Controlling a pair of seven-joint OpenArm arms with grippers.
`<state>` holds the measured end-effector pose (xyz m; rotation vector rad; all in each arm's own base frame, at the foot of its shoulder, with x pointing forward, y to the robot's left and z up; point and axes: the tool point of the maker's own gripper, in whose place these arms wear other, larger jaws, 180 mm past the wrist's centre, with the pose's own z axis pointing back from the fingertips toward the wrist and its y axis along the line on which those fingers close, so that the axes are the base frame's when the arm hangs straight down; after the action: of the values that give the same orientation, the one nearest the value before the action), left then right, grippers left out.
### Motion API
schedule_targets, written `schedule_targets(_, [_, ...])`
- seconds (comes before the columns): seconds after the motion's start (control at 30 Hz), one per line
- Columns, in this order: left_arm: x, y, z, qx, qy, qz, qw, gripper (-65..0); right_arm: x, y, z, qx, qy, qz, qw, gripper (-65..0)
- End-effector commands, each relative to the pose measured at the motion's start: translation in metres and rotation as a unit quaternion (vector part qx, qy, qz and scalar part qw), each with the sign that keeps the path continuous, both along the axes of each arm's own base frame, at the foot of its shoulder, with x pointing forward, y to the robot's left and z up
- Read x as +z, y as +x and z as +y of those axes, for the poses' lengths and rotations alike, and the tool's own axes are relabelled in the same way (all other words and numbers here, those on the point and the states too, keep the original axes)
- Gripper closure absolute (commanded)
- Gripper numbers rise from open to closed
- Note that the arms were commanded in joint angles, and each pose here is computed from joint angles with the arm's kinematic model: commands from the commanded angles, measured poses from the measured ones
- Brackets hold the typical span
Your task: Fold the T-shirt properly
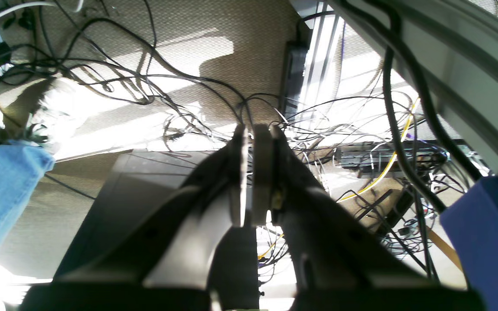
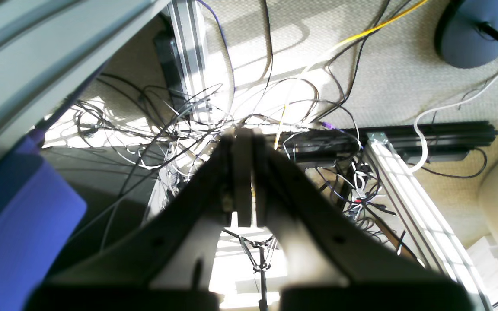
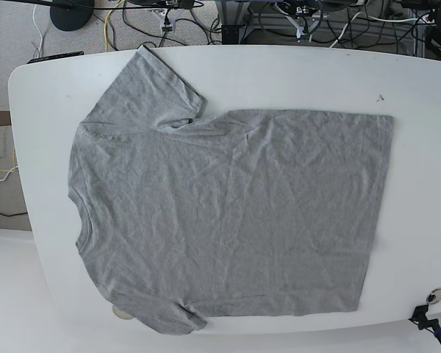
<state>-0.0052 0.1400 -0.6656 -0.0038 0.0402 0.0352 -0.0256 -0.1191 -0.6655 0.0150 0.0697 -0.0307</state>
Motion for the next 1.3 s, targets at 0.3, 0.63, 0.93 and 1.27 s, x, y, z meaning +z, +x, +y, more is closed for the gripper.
schedule_targets(0.3, [0.000,-0.002,0.004,0.005,0.004,0.004,1.000,-1.2,0.000,0.011,0.000,-0.001,0.005,-0.014,0.9999,-0.7])
schedule_targets(0.63, [0.002,0.027,0.012,0.001,0.010,-0.039,0.999,0.0,0.000,0.023,0.002,-0.002,0.008,-0.038,0.9992,-0.4])
schedule_targets(0.93, [0.011,-0.004,0.032,-0.009,0.023,-0.067,0.997,0.0,0.014,-0.019,-0.046,0.011,-0.018,-0.064,0.9977,-0.1])
schedule_targets(1.27, [0.026,-0.050,0.055,-0.013,0.040,-0.063,0.997,-0.8,0.037,-0.066,-0.084,0.032,-0.045,-0.065,0.9964,0.0])
